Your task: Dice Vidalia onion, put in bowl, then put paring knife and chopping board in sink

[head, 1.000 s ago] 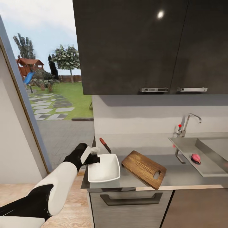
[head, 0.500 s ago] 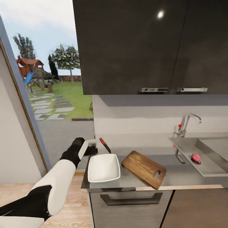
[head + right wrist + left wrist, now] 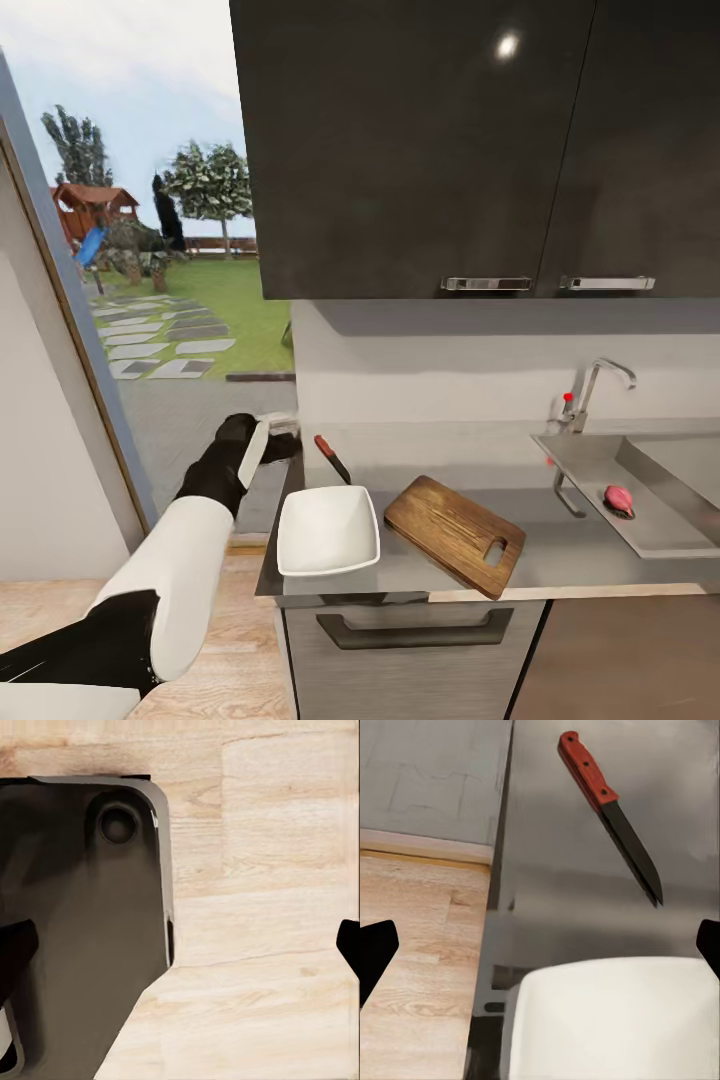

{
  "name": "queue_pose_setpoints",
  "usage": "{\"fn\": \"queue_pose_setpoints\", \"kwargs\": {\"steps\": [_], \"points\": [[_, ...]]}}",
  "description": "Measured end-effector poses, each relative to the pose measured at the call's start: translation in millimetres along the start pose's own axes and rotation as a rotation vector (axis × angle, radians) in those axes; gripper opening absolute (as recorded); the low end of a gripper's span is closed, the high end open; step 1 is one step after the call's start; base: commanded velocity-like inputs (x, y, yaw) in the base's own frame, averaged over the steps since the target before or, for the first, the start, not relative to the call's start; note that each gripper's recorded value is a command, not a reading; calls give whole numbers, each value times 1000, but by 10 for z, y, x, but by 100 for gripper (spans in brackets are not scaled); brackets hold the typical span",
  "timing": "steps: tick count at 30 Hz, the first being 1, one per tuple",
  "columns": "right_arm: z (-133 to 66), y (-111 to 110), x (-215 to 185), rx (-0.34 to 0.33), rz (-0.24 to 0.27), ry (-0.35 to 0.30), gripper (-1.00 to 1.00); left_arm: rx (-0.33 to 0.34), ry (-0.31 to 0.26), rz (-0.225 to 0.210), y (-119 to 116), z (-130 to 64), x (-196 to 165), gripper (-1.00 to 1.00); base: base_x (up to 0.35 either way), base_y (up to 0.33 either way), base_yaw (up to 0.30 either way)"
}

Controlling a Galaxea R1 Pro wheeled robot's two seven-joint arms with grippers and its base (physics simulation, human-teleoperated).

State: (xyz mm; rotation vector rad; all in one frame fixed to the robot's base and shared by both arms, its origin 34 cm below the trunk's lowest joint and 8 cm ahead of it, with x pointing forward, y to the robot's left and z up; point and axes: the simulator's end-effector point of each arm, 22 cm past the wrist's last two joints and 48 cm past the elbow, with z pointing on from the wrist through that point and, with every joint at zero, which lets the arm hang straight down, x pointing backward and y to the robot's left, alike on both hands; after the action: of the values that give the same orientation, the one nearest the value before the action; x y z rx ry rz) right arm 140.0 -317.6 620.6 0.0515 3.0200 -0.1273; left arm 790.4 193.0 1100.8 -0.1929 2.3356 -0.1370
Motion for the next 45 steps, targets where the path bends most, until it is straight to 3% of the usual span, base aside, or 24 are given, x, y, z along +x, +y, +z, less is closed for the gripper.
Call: {"fn": "queue_pose_setpoints", "kwargs": {"steps": [2, 4, 5, 8, 9, 11, 14, 19, 22, 26, 30, 32, 34, 37, 45], "points": [[-9, -484, -120, 63, 34, -27, 100, 10, -18, -5, 28, -29, -76, 100, 0, 0, 0], [-65, -1085, -256, 141, 102, -60, 100, 29, -32, -8, 51, -45, -131, 100, 0, 0, 0], [-127, -1465, -344, 190, 159, -86, 100, 46, -43, -10, 50, -53, -168, 100, 0, 0, 0], [-277, -2101, -523, 265, 245, -140, 100, 73, -69, -13, 46, -67, -243, 100, 0, 0, 0], [-394, -2463, -663, 302, 288, -181, 100, 93, -88, -13, 23, -76, -292, 100, 0, 0, 0], [-547, -2855, -813, 342, 321, -226, 100, 111, -107, -13, -6, -84, -335, 100, 0, 0, 0], [-946, -3645, -1111, 416, 369, -315, 100, 141, -138, -11, -58, -94, -399, 100, 0, 0, 0], [-1594, -4580, -1448, 508, 411, -381, 100, 150, -153, -11, -45, -98, -432, 100, 0, 0, 0], [-1961, -4911, -1743, 526, 462, -432, 100, 140, -157, -12, 34, -96, -449, 100, 0, 0, 0], [-2398, -5074, -2206, 490, 550, -506, 100, 134, -159, -13, 95, -94, -461, 100, 0, 0, 0], [-2822, -4966, -2719, 388, 622, -569, 100, 130, -161, -13, 122, -93, -466, 100, 0, 0, 0], [-3058, -4860, -2997, 333, 631, -620, 100, 130, -161, -12, 119, -93, -466, 100, 0, 0, 0], [-3244, -4777, -3195, 299, 626, -663, 100, 132, -160, -12, 107, -93, -463, 100, 0, 0, 0], [-3686, -4512, -3625, 207, 600, -761, 100, 140, -159, -9, 42, -96, -453, 100, 0, 0, 0], [-4333, -4093, -4121, 56, 548, -904, 100, 153, -163, -6, -32, -114, -464, 100, 0, 0, 0]]}}
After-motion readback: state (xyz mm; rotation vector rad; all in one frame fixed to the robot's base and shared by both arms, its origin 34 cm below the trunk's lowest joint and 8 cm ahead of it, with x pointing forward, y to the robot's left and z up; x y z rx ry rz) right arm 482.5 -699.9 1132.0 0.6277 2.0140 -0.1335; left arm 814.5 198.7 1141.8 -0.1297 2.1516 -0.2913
